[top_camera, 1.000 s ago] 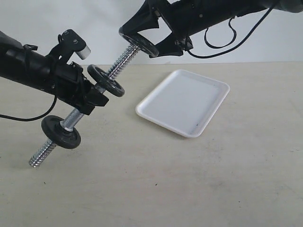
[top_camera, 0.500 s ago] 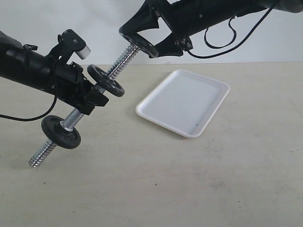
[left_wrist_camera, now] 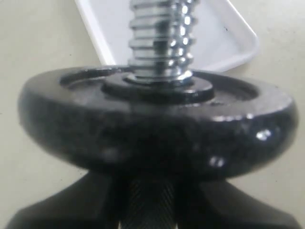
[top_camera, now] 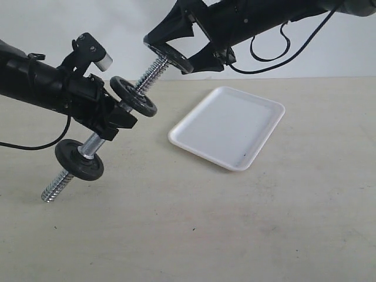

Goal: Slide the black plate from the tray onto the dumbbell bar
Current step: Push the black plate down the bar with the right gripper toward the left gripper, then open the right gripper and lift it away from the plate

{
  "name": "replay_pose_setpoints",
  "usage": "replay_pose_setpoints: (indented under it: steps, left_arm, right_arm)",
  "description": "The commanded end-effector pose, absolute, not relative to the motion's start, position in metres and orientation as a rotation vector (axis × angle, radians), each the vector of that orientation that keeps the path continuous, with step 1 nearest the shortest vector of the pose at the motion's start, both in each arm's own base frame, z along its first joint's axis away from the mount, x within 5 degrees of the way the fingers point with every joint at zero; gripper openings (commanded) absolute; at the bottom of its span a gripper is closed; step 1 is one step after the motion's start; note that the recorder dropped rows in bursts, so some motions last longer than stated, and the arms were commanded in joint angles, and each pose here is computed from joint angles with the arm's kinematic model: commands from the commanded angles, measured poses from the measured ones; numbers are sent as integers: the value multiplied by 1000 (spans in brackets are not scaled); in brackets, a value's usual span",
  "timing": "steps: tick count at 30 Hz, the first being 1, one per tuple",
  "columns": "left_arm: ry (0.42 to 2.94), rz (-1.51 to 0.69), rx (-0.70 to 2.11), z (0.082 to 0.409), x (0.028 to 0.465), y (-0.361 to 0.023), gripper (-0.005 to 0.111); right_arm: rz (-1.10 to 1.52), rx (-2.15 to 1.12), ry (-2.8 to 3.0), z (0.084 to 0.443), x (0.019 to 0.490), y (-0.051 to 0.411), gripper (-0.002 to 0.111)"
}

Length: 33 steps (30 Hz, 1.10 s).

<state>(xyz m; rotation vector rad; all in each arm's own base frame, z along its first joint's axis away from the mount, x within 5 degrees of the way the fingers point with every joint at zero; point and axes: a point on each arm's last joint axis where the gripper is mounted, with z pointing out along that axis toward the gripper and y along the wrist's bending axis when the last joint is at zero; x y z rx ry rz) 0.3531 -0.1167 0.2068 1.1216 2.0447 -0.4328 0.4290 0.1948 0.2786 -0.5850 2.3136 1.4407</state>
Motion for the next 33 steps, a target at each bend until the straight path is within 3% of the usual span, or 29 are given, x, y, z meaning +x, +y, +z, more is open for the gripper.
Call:
replay_pose_setpoints:
  steps: [1, 33]
  left_arm:
    - [1968, -465, 936, 244, 358, -117, 4]
    - [1965, -487, 937, 244, 357, -118, 4]
  right_arm:
    - [1513, -616, 2258, 295, 422, 199, 0]
    - [1380, -821, 2306, 285, 408, 222, 0]
